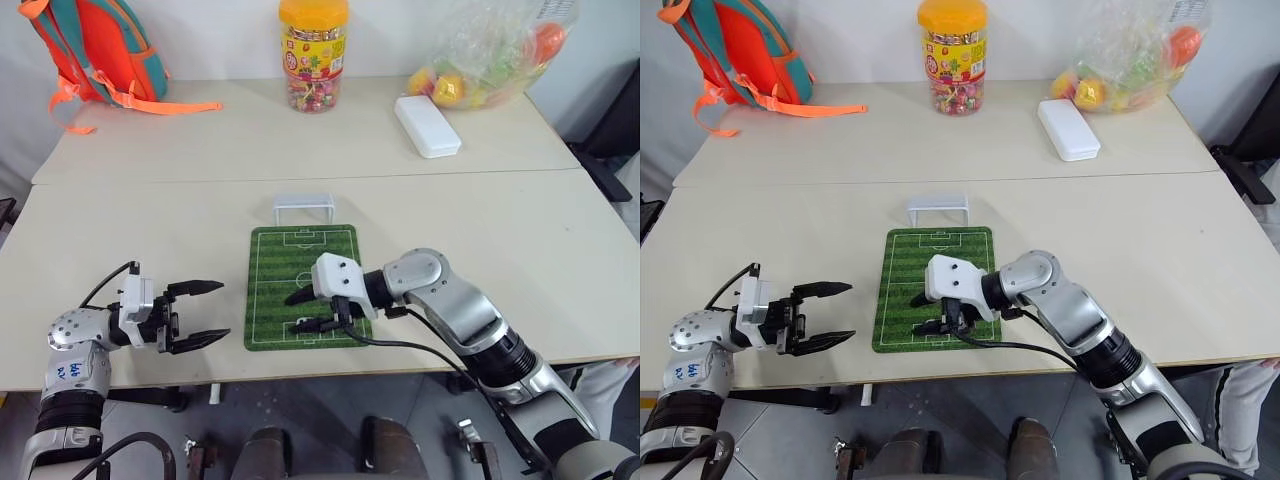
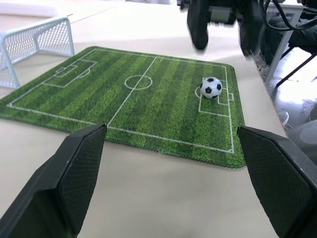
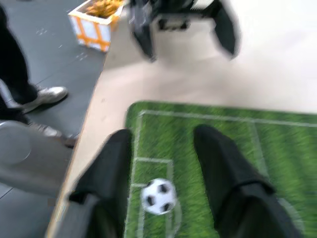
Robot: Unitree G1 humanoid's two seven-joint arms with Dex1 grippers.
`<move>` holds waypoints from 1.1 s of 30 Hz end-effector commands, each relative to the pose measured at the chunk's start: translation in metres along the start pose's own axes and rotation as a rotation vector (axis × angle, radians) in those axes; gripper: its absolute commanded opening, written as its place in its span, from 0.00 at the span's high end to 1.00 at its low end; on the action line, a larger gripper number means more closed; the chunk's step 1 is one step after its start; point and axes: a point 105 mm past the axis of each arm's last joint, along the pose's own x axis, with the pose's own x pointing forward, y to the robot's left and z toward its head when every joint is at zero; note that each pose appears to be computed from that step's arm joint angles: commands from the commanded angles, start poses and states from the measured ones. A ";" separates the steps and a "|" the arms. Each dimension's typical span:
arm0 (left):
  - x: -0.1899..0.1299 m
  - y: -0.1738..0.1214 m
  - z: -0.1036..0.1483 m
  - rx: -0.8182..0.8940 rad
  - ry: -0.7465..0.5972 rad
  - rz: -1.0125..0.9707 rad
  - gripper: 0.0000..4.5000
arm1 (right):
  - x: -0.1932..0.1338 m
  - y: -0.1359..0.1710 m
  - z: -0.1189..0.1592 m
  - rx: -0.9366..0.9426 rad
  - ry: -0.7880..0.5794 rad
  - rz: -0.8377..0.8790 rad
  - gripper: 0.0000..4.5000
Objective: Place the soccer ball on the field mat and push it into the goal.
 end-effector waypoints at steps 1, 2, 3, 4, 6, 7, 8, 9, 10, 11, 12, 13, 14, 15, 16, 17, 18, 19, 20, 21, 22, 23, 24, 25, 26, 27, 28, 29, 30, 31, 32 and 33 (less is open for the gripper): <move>0.000 0.000 0.004 0.027 -0.005 -0.025 0.00 | 0.007 0.023 0.003 0.018 -0.044 0.026 0.83; 0.000 0.000 0.004 0.026 -0.005 -0.026 0.00 | 0.009 0.025 0.001 0.057 -0.054 0.014 0.90; -0.001 -0.001 0.004 0.026 -0.005 -0.027 0.00 | 0.009 0.021 0.001 0.078 -0.063 -0.013 1.00; -0.001 -0.001 0.004 0.025 -0.005 -0.027 0.00 | 0.009 0.019 0.001 0.086 -0.063 -0.027 1.00; -0.003 -0.002 0.006 0.024 -0.009 -0.030 0.00 | 0.009 0.016 -0.002 0.102 -0.057 -0.041 1.00; -0.004 -0.003 0.006 0.023 -0.010 -0.033 0.00 | 0.010 0.017 -0.004 0.119 -0.054 -0.043 1.00; -0.004 -0.003 0.007 0.022 -0.011 -0.036 0.00 | 0.010 0.017 -0.007 0.137 -0.054 -0.045 1.00; -0.005 -0.004 0.007 0.022 -0.011 -0.037 0.00 | 0.010 0.017 -0.008 0.149 -0.054 -0.047 1.00; -0.005 -0.004 0.007 0.021 -0.011 -0.039 0.00 | 0.011 0.017 -0.010 0.164 -0.050 -0.051 1.00; -0.006 -0.004 0.007 0.021 -0.008 -0.038 0.00 | 0.012 0.017 -0.014 0.178 -0.039 -0.051 1.00; -0.006 -0.003 0.007 0.023 -0.006 -0.035 0.00 | 0.012 0.018 -0.019 0.191 -0.025 -0.044 1.00; -0.007 -0.003 0.007 0.023 -0.004 -0.034 0.00 | 0.012 0.020 -0.023 0.200 -0.012 -0.033 1.00; -0.007 -0.003 0.007 0.023 -0.003 -0.033 0.00 | 0.013 0.022 -0.026 0.203 -0.004 -0.024 1.00; -0.008 -0.004 0.007 0.022 -0.001 -0.033 0.00 | 0.013 0.024 -0.028 0.206 0.000 -0.012 1.00; -0.008 -0.004 0.007 0.022 0.000 -0.033 0.00 | 0.013 0.024 -0.029 0.207 0.002 -0.005 1.00; -0.009 -0.004 0.007 0.021 0.002 -0.033 0.00 | 0.013 0.025 -0.030 0.207 0.004 0.001 1.00; -0.009 -0.004 0.007 0.021 0.002 -0.032 0.00 | 0.014 0.026 -0.032 0.209 0.009 0.011 1.00; -0.009 -0.004 0.007 0.020 0.002 -0.032 0.00 | 0.015 0.027 -0.033 0.210 0.014 0.017 1.00; -0.009 -0.004 0.008 0.021 0.002 -0.031 0.00 | 0.015 0.027 -0.036 0.211 0.024 0.021 1.00; -0.009 -0.004 0.008 0.021 0.003 -0.031 0.00 | 0.016 0.027 -0.038 0.212 0.031 0.024 1.00; -0.009 -0.004 0.008 0.020 0.004 -0.031 0.00 | 0.016 0.028 -0.041 0.215 0.036 0.027 1.00; -0.009 -0.004 0.008 0.020 0.005 -0.031 0.00 | 0.017 0.026 -0.044 0.219 0.041 0.021 1.00; -0.009 -0.004 0.008 0.020 0.005 -0.031 0.00 | 0.018 0.024 -0.046 0.222 0.044 0.015 1.00; -0.009 -0.004 0.008 0.020 0.006 -0.032 0.00 | 0.018 0.022 -0.048 0.223 0.049 0.002 1.00; -0.009 -0.003 0.008 0.021 0.006 -0.032 0.00 | 0.018 0.020 -0.050 0.223 0.052 -0.006 1.00; -0.009 -0.003 0.008 0.021 0.007 -0.031 0.00 | 0.018 0.016 -0.052 0.227 0.053 -0.022 1.00; -0.008 -0.003 0.009 0.023 0.008 -0.031 0.00 | 0.017 0.010 -0.055 0.231 0.056 -0.049 1.00; -0.008 -0.002 0.009 0.025 0.009 -0.031 0.00 | 0.015 0.001 -0.057 0.227 0.059 -0.087 1.00; -0.008 -0.001 0.009 0.027 0.010 -0.031 0.00 | 0.009 -0.013 -0.058 0.221 0.061 -0.141 1.00; -0.008 -0.001 0.010 0.028 0.010 -0.031 0.00 | 0.005 -0.022 -0.058 0.215 0.061 -0.177 1.00; -0.007 0.000 0.010 0.031 0.010 -0.029 0.00 | -0.004 -0.038 -0.055 0.209 0.052 -0.246 1.00; -0.007 0.001 0.011 0.033 0.010 -0.027 0.00 | -0.011 -0.051 -0.051 0.207 0.035 -0.299 1.00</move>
